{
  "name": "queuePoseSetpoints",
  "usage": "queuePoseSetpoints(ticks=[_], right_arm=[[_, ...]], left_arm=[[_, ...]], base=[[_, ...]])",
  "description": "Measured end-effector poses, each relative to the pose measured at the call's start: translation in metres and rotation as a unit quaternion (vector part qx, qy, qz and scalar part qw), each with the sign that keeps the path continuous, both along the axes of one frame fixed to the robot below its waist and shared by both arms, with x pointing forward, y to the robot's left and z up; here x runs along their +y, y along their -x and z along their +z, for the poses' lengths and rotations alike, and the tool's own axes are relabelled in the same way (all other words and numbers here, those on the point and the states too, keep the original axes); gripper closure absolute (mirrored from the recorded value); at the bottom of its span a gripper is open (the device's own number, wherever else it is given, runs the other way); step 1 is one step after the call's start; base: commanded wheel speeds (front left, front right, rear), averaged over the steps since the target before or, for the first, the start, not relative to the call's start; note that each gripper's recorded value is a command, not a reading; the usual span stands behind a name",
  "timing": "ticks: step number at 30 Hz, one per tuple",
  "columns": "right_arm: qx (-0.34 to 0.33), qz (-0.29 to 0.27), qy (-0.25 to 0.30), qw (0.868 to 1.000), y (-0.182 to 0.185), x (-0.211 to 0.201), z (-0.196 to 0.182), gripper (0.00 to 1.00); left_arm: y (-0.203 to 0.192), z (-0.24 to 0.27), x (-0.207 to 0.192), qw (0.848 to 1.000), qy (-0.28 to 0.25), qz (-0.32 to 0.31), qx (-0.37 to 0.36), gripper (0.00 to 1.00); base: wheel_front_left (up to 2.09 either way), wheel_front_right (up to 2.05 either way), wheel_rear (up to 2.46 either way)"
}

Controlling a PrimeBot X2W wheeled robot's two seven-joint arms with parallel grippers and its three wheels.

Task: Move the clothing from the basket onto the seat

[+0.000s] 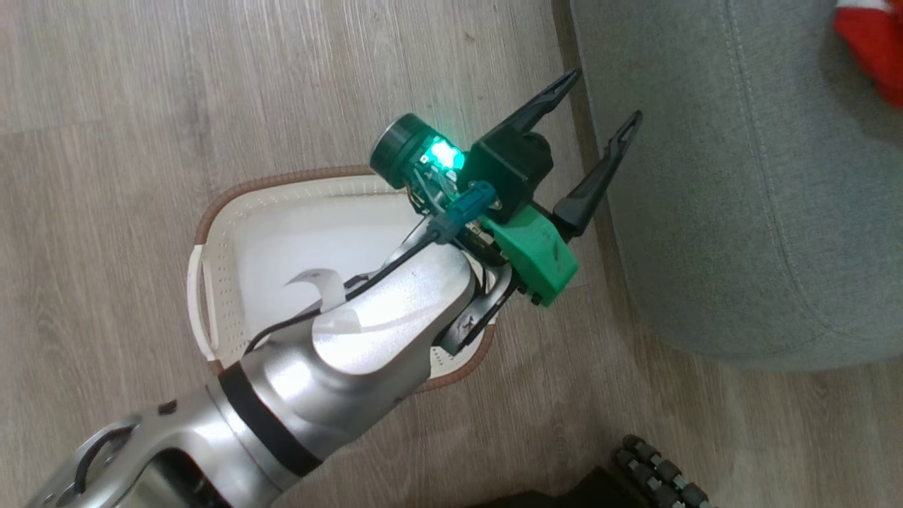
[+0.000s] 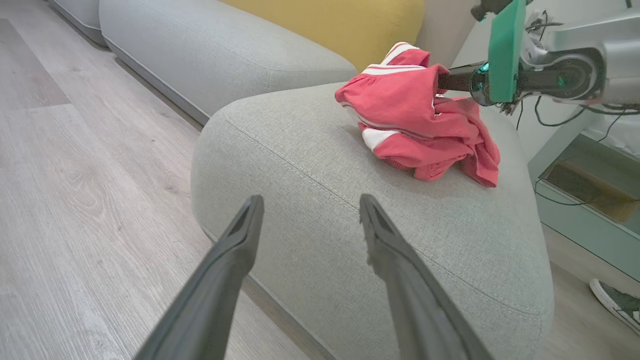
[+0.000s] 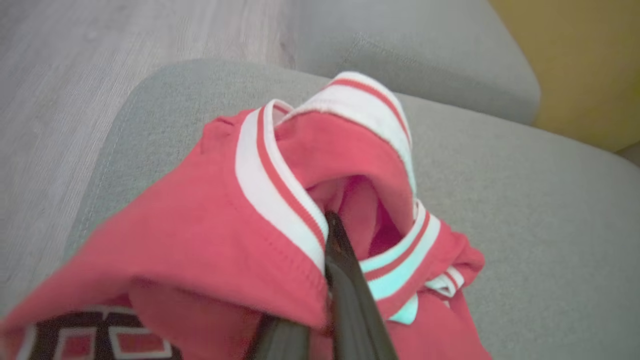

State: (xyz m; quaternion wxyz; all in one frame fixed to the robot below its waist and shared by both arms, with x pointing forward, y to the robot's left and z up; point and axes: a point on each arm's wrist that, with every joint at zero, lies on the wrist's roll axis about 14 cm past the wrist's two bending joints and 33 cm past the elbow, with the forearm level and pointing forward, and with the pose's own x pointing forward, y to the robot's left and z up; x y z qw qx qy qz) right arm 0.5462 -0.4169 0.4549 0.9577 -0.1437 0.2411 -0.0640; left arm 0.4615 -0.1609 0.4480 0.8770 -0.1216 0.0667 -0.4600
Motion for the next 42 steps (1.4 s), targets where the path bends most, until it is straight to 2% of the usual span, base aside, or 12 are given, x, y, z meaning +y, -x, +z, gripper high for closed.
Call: queuePoseSetpoints(ticks=[2,3,4,5,14,20,27,34,39,42], right_arm=[[0.018,-0.009,-0.008,1.000,0.006,-0.003,-0.001,1.00],[0.024,-0.013,-0.011,1.000,0.009,-0.004,-0.001,0.89],[0.031,-0.015,-0.013,0.999,0.012,-0.005,-0.001,0.33],[0.037,-0.016,-0.016,0.999,0.015,-0.005,-0.001,0.00],[0.079,-0.034,-0.044,0.995,0.045,-0.003,0.018,0.00],[0.069,-0.020,-0.028,0.997,0.069,-0.004,0.054,0.00],[-0.042,0.018,-0.020,0.999,0.083,0.005,0.126,0.00],[-0.168,0.067,-0.009,0.983,0.099,0.019,0.187,0.00],[-0.212,0.093,-0.017,0.973,0.106,0.033,0.200,0.00],[-0.234,0.095,-0.041,0.967,0.107,0.040,0.203,0.00]], left_arm=[[0.002,0.003,0.000,1.000,0.000,0.001,-0.003,0.00],[0.001,0.005,0.000,1.000,0.002,0.003,-0.004,0.00],[0.001,0.007,0.000,1.000,0.002,0.004,-0.005,0.00],[0.002,0.009,0.000,1.000,0.003,0.005,-0.007,0.00],[0.011,0.039,-0.005,1.000,0.014,0.000,-0.028,0.00],[0.031,0.060,-0.004,0.999,0.022,-0.004,-0.032,0.00],[0.051,0.089,0.006,0.998,0.031,0.003,-0.054,0.00],[0.062,0.114,0.032,0.996,0.040,0.037,-0.076,0.00],[0.066,0.119,0.061,0.993,0.037,0.075,-0.083,0.00],[0.067,0.122,0.079,0.991,0.034,0.100,-0.088,0.00]], base=[[0.00,0.00,0.00],[0.00,0.00,0.00],[0.00,0.00,0.00],[0.00,0.00,0.00],[0.00,0.00,0.00],[0.00,0.00,0.00],[0.00,0.00,0.00],[0.00,0.00,0.00],[0.00,0.00,0.00],[0.00,0.00,0.00]])
